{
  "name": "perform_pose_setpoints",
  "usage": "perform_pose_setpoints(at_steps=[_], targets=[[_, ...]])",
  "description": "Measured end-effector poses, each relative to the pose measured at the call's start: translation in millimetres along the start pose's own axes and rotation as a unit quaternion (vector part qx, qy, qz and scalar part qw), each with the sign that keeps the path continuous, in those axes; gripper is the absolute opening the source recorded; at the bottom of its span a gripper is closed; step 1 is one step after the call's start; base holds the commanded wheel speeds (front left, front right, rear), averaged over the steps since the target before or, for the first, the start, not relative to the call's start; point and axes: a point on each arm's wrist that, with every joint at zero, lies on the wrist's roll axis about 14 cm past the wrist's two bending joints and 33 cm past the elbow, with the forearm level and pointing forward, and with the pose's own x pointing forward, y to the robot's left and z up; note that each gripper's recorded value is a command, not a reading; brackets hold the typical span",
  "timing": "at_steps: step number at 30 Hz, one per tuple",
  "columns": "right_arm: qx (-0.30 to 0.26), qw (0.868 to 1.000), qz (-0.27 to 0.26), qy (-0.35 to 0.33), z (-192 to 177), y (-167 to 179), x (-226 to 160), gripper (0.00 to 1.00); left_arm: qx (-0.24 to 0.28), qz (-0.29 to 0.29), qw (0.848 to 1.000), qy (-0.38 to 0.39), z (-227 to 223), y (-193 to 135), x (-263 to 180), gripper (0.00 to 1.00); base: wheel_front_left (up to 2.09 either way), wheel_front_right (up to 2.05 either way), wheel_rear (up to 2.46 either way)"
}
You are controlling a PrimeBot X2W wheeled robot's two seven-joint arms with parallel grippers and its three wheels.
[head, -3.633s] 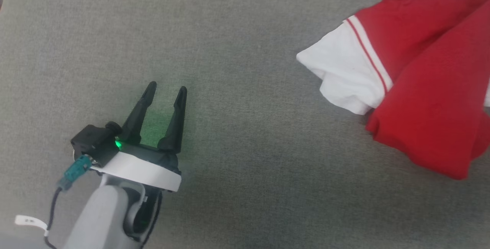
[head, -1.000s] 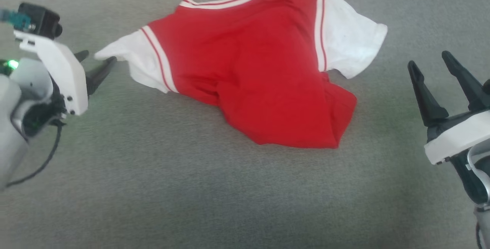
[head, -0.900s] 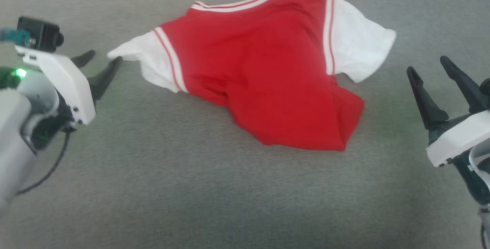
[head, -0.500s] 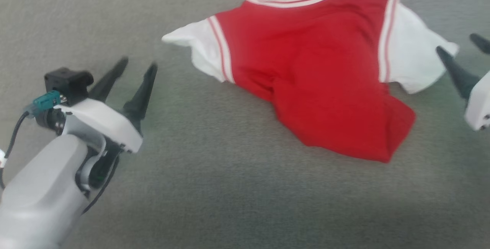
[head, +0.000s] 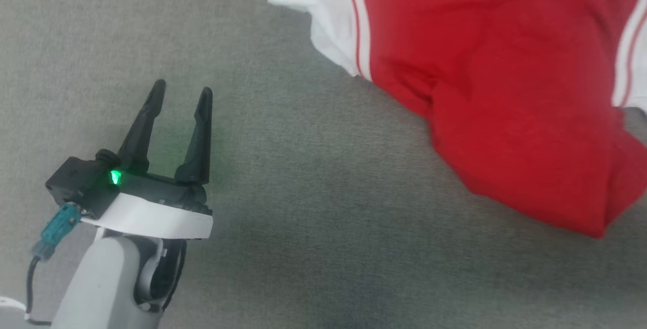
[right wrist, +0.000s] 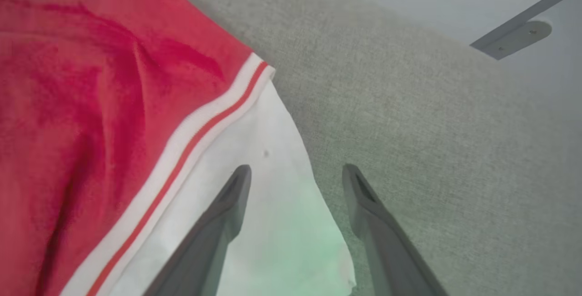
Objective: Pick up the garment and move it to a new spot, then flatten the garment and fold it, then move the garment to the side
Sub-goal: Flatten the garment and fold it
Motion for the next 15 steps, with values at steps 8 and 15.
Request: perform_pose_setpoints(at_steps=[8,15], targets=[[-0.004,0.998,0.017,0.065,-13.1,8.6,39.8,1.0,0.017,0.022,1.0,0.0,-6.7,13.3,-3.2,1.0,0.0,0.0,0.0],[-0.001,0.997,0.025,0.074,-19.3,11.7,39.4,0.0,0.039,-0.032,0.999,-0.016,4.3,-3.3,17.8,1.0,0.0,0.0,0.0]])
